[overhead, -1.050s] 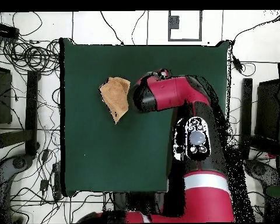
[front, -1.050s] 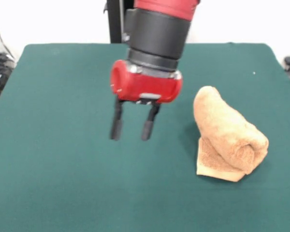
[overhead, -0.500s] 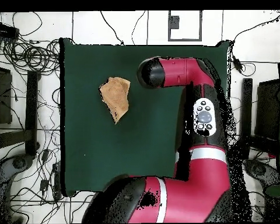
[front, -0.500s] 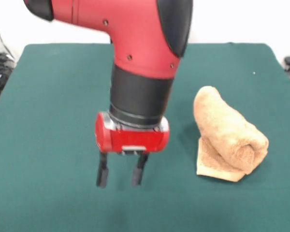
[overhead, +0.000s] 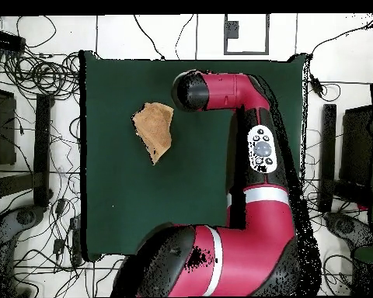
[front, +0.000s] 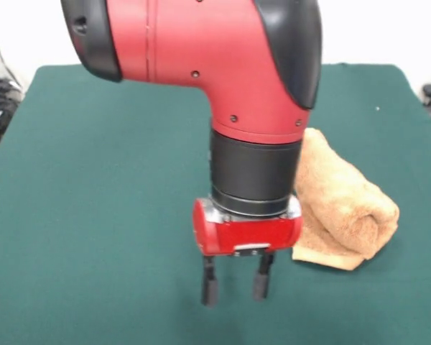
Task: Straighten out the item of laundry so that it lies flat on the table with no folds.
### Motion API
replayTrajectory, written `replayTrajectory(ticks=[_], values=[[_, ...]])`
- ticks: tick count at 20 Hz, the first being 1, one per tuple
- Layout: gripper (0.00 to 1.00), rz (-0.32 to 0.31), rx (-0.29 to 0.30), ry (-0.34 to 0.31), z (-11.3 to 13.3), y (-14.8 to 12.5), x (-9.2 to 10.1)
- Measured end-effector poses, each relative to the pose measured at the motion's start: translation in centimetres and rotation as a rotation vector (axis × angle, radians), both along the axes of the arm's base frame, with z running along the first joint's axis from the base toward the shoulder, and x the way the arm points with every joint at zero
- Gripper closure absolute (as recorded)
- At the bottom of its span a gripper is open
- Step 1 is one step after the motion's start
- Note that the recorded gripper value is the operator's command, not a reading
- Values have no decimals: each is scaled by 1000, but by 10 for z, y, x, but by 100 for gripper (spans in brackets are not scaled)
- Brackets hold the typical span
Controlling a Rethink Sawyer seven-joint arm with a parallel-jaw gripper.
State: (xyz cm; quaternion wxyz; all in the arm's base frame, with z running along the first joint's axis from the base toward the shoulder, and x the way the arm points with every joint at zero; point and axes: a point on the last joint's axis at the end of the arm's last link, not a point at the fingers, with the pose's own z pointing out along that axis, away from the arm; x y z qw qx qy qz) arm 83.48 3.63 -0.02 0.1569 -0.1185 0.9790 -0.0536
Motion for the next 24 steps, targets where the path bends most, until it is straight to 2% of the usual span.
replayTrajectory(ticks=[4, 7, 12, 14, 17, 21, 24], values=[[0, -8, 48, 8, 4, 16, 3], [0, -19, 69, 40, 7, 23, 3], [0, -42, 108, 158, 13, 36, 2], [0, -50, 105, 232, 13, 39, 0], [0, -59, 100, 308, 10, 40, -2], [0, -70, 101, 366, 6, 41, -3], [0, -79, 100, 384, 0, 40, -1]])
